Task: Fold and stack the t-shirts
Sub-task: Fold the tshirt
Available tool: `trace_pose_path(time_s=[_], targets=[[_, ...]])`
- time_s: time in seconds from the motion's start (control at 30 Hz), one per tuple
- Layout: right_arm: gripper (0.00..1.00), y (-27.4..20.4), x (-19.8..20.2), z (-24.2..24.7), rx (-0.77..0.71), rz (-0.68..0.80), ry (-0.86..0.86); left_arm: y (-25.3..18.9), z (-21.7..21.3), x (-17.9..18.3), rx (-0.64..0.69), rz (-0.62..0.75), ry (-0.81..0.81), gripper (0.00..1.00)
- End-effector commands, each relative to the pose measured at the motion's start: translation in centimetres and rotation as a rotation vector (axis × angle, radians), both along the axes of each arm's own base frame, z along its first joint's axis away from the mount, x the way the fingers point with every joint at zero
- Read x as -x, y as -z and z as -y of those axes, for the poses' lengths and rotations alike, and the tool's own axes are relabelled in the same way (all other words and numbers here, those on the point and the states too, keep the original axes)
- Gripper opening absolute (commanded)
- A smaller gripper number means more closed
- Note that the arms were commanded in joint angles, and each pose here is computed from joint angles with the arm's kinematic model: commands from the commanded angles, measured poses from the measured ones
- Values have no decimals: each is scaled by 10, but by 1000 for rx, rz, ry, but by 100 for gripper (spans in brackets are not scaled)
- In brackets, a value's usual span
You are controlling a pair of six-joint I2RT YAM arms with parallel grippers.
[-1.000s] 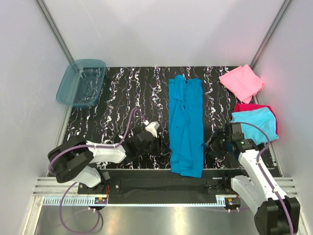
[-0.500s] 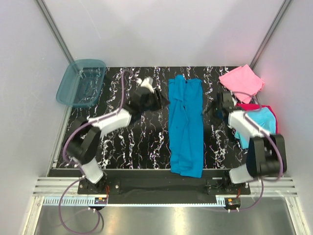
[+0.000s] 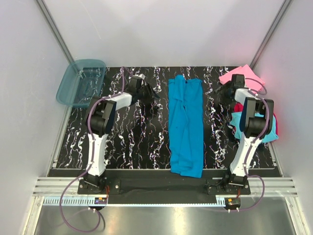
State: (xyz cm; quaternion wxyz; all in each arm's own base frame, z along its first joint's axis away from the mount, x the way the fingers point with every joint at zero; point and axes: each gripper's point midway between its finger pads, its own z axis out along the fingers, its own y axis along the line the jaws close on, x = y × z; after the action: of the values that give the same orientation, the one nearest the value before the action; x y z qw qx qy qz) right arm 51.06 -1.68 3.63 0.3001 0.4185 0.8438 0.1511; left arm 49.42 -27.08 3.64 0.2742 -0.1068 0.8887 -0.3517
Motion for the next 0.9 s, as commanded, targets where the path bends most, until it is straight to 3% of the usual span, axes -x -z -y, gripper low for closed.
trace_pose_path(time_s=[0.0, 0.33, 0.87], targets=[[69, -8, -27, -11, -57, 57, -33, -15, 12, -8, 7, 24, 69, 48], [68, 7, -59, -50, -158, 107, -157, -2, 43, -37, 104, -1, 114, 48], [67, 15, -67, -99, -178, 114, -282, 11, 92, -44, 225, -34, 155, 49]])
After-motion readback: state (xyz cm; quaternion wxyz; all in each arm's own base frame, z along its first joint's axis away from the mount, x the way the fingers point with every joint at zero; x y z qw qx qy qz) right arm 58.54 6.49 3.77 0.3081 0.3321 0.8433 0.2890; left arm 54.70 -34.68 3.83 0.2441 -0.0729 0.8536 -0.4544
